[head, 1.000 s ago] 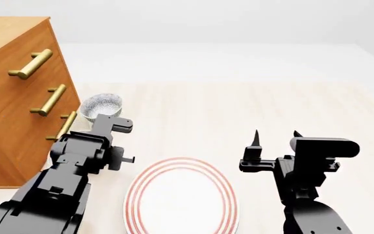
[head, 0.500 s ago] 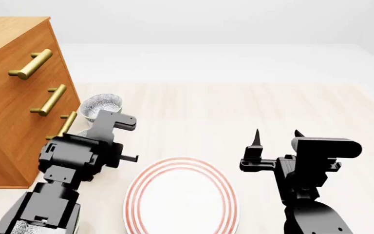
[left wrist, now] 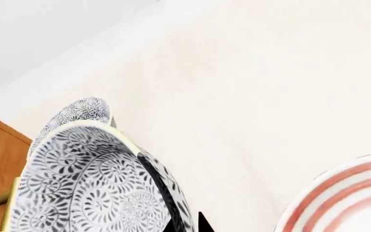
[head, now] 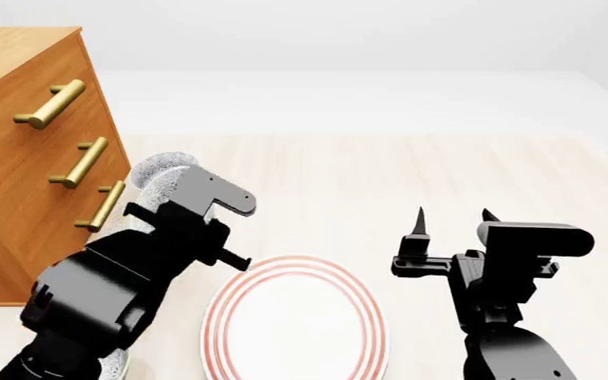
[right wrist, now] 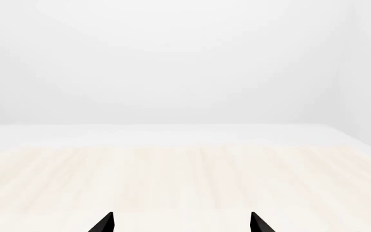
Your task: Put the bowl in the middle on the plate.
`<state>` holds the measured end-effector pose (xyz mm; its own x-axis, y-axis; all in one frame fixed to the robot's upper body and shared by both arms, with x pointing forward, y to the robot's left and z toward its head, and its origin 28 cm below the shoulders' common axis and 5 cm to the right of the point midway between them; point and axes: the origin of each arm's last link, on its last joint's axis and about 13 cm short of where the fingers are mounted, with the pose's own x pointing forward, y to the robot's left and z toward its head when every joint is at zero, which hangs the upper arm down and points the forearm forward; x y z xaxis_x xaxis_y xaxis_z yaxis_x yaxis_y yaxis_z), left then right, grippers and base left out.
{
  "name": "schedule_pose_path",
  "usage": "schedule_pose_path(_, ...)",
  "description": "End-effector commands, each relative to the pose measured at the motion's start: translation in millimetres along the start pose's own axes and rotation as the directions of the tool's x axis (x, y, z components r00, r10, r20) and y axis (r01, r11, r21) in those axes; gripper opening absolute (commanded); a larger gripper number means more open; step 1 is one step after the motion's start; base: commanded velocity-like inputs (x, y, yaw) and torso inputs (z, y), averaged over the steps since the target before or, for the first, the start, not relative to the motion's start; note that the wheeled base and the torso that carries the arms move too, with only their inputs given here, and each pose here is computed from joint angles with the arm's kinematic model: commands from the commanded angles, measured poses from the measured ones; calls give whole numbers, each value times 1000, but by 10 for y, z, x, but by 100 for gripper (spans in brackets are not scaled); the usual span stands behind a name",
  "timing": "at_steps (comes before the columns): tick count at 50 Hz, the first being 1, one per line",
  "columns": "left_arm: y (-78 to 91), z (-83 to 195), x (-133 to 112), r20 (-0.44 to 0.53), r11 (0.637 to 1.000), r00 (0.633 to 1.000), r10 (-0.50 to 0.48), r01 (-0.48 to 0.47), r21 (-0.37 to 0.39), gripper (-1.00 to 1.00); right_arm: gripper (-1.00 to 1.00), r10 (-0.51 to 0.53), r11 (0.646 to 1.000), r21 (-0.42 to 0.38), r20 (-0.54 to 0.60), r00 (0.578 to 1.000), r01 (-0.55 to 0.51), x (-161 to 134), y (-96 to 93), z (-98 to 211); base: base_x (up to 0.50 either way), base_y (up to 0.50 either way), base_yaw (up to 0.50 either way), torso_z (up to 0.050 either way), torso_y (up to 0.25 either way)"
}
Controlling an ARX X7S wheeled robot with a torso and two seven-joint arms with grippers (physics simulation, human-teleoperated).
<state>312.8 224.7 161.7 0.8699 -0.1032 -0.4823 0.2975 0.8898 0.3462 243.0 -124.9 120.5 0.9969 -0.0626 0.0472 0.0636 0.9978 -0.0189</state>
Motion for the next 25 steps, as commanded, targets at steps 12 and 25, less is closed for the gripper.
schedule_pose_path(12,-511,-149,-704,226,841,937,-265,111,529,-100,100,-16,1000,8,-5,1000,16,3,-25,-11,0,0,0,0,0)
schedule_pose_path(25,-655,-141,-825,223,748,899,-377,154,645,-100,100,-11,1000,6,-7,1000,11,5,-22,8,0,0,0,0,0)
